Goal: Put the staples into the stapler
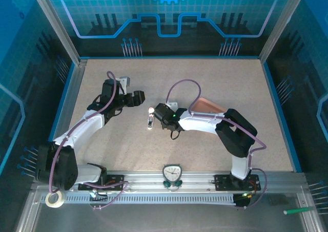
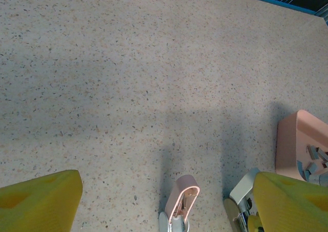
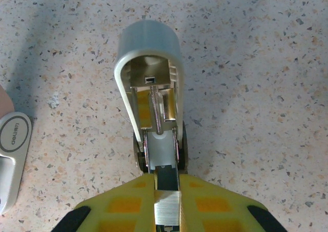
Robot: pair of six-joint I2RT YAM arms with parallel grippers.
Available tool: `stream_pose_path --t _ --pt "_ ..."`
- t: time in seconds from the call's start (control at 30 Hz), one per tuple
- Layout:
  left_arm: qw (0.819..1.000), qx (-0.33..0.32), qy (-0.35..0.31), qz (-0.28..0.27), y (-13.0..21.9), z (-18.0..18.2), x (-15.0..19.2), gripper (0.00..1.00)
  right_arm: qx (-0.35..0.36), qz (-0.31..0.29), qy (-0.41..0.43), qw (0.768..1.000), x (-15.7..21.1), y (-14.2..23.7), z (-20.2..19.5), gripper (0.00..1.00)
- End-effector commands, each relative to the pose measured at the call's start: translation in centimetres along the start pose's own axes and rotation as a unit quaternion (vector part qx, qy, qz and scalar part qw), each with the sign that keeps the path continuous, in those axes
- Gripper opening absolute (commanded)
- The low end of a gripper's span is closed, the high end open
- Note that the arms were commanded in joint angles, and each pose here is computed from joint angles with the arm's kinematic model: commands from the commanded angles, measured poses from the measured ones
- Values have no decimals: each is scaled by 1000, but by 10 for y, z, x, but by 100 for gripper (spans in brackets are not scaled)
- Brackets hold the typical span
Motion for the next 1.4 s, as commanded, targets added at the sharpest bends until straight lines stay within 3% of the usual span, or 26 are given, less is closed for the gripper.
stream_pose_path --t 0.0,0.5,0.73,0.87,1.17,1.37 --pt "1000 14 -8 12 -6 -3 9 87 20 6 11 1000 9 -10 -9 15" --pt "1000 14 -9 12 -5 -4 9 87 26 5 29 999 13 -12 -10 16" --pt "1000 14 -9 12 -5 -4 9 87 25 -3 25 999 9 -5 -9 24" --pt "1000 14 -10 12 -5 -4 9 87 16 -17 20 1000 1 5 -5 32" --pt "1000 25 -12 8 -5 -7 7 87 -39 -47 19 998 -20 44 1 33" --pt "999 41 -13 1 -2 -12 3 86 -75 -5 36 997 -32 59 -16 32"
Point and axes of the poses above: each hand's point on the last joint's axis, 136 mm out from that joint toward the fingers, its own y axis back along the fingers, its own z axis along the line the jaws close on, x = y × z, the point moved 5 cm from there along y, back along the fingers, and after that the axes turned 15 degrees about -y, right-handed, at the moved point
